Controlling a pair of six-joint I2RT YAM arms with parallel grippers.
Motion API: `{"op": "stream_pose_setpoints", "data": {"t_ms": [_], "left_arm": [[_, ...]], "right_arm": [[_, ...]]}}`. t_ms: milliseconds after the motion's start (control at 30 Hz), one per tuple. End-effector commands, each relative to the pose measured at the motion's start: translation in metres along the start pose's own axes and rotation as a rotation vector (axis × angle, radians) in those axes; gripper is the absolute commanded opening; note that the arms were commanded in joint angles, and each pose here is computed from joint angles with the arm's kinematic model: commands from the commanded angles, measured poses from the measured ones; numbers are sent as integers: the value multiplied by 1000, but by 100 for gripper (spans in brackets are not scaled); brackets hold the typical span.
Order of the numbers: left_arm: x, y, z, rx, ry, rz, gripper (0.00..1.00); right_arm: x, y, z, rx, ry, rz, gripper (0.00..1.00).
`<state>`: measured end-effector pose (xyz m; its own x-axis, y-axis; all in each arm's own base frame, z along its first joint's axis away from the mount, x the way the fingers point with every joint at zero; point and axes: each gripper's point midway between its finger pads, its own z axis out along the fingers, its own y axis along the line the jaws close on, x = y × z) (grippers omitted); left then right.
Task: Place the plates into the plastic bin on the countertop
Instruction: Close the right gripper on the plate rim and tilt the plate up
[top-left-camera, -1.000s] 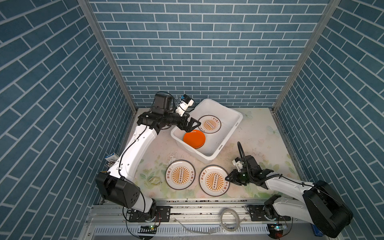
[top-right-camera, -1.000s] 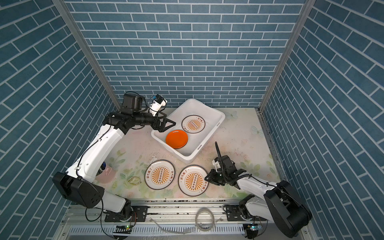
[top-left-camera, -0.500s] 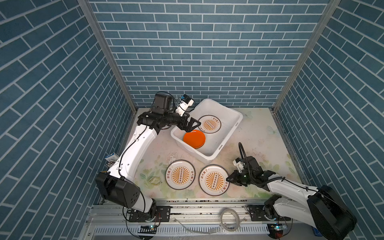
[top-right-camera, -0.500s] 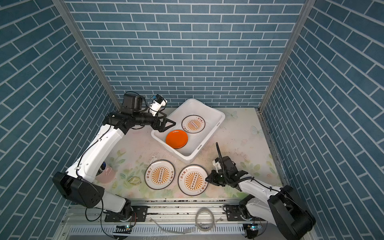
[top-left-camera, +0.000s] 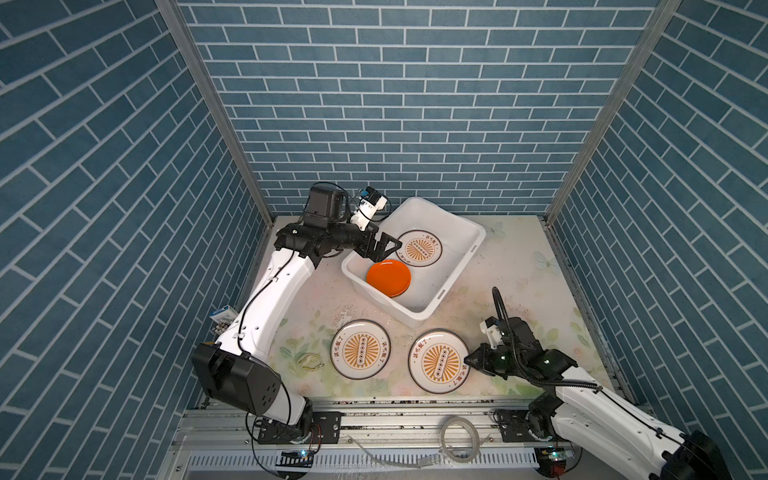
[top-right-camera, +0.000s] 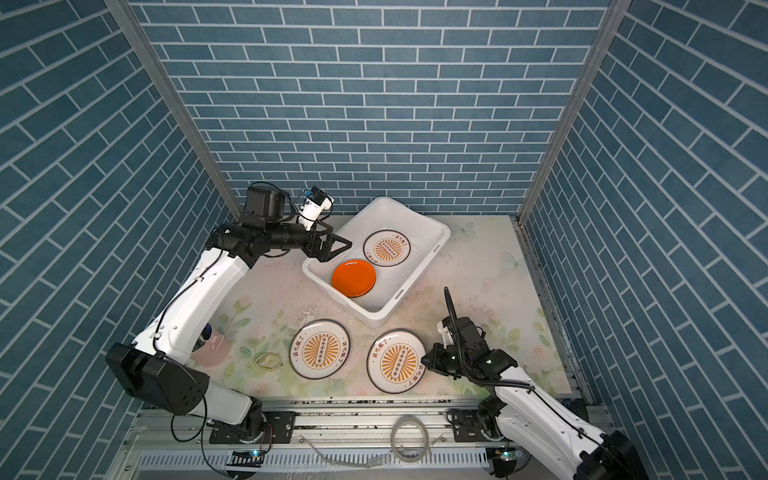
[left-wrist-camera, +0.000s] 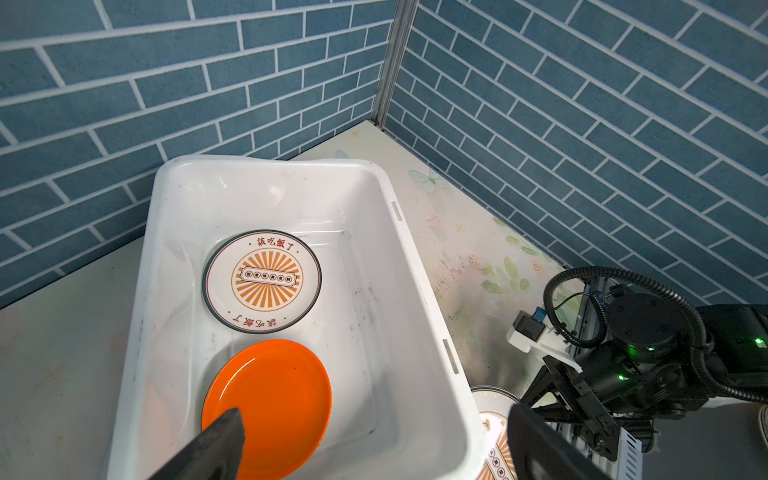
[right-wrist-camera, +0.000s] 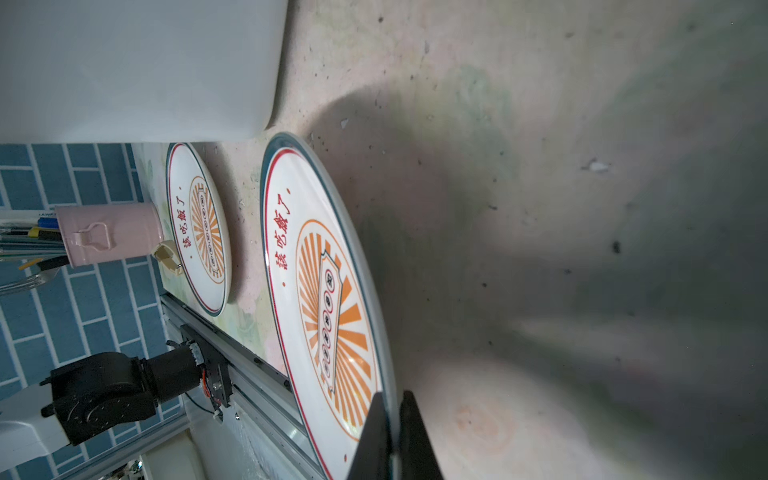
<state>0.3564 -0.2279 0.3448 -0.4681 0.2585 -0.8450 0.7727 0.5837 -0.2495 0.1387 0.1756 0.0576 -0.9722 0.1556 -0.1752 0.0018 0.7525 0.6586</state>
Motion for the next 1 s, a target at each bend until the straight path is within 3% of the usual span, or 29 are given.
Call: {"op": "stream_pose_setpoints", "data": {"t_ms": [0, 500, 967], "left_arm": [[-9, -1, 2, 4, -20, -1, 99], [-24, 2, 2, 0, -42, 16, 100], [-23, 11, 7, -24, -31, 10, 100]], "right_arm": [[0, -18, -14, 104, -39, 79, 0], [-16, -14, -61, 146, -177, 167, 0], [-43, -28, -137, 387, -404, 250, 0]]}}
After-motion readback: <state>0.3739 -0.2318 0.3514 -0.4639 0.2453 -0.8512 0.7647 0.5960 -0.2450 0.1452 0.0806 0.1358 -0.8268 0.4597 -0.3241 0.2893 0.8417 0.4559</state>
